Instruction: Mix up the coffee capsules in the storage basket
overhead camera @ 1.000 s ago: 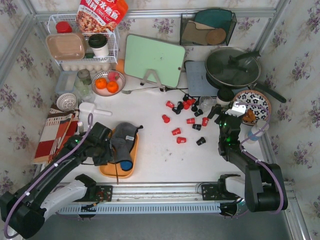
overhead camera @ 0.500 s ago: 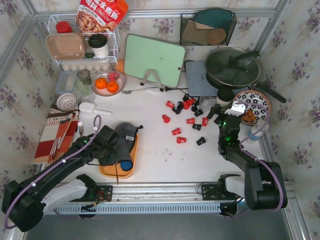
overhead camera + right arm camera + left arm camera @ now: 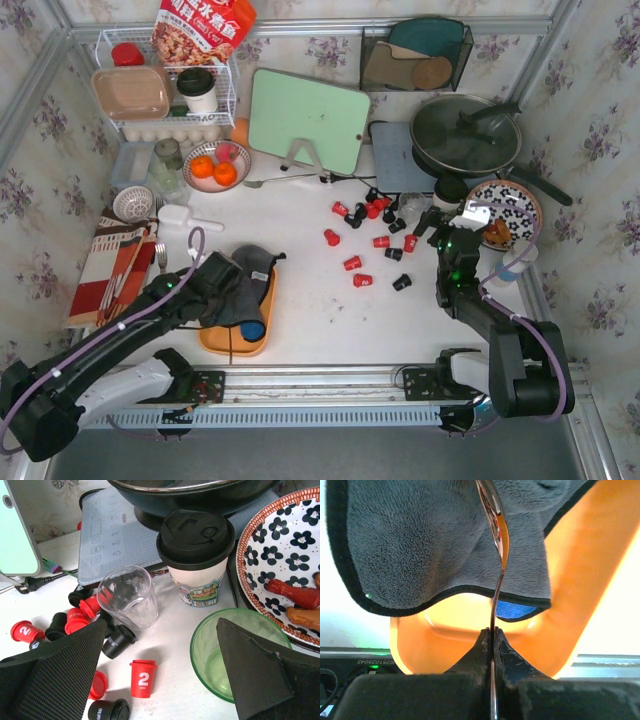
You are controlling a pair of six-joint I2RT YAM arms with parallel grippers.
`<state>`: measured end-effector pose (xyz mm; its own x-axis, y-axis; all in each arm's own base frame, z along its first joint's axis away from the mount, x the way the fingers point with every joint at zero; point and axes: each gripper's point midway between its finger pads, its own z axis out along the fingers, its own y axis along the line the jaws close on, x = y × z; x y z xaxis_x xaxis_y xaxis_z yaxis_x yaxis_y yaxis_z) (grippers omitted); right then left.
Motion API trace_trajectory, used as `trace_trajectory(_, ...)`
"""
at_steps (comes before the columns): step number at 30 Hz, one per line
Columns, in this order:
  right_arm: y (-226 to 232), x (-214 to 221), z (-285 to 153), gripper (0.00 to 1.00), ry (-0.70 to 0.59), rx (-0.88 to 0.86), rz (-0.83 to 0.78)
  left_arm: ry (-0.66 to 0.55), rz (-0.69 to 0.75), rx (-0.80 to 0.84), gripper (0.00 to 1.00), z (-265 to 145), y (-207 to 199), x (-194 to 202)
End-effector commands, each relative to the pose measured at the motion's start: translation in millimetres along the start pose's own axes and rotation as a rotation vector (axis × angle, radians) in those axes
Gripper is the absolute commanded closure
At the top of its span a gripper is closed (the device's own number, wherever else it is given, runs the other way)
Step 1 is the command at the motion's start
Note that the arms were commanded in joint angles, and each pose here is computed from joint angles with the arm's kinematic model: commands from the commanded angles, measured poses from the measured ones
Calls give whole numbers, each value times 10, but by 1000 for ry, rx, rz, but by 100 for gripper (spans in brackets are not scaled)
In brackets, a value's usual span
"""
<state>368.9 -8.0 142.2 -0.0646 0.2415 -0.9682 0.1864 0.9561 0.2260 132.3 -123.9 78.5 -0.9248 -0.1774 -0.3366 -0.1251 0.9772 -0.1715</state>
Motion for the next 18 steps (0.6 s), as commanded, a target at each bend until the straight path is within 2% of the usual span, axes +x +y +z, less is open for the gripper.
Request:
trace_trajectory(1, 7, -35, 16, 0, -2, 4, 11, -70, 0, 4, 100, -213, -27, -142)
trace_trajectory(6, 27, -19, 15, 0, 6, -3, 28, -89, 1, 107, 100, -398, -230, -206)
trace_trajectory(10, 48, 2, 29, 0, 14, -11, 38, -93, 52, 267, 100, -540, -532, -248)
trace_trajectory(12, 33, 19, 38, 0, 19, -3, 35, -128, 86, 282, 100, -643, -585, -349)
trace_trajectory(18, 19, 51, 32, 0, 31, 3, 30, -429, 212, 121, 100, -901, -378, -1014)
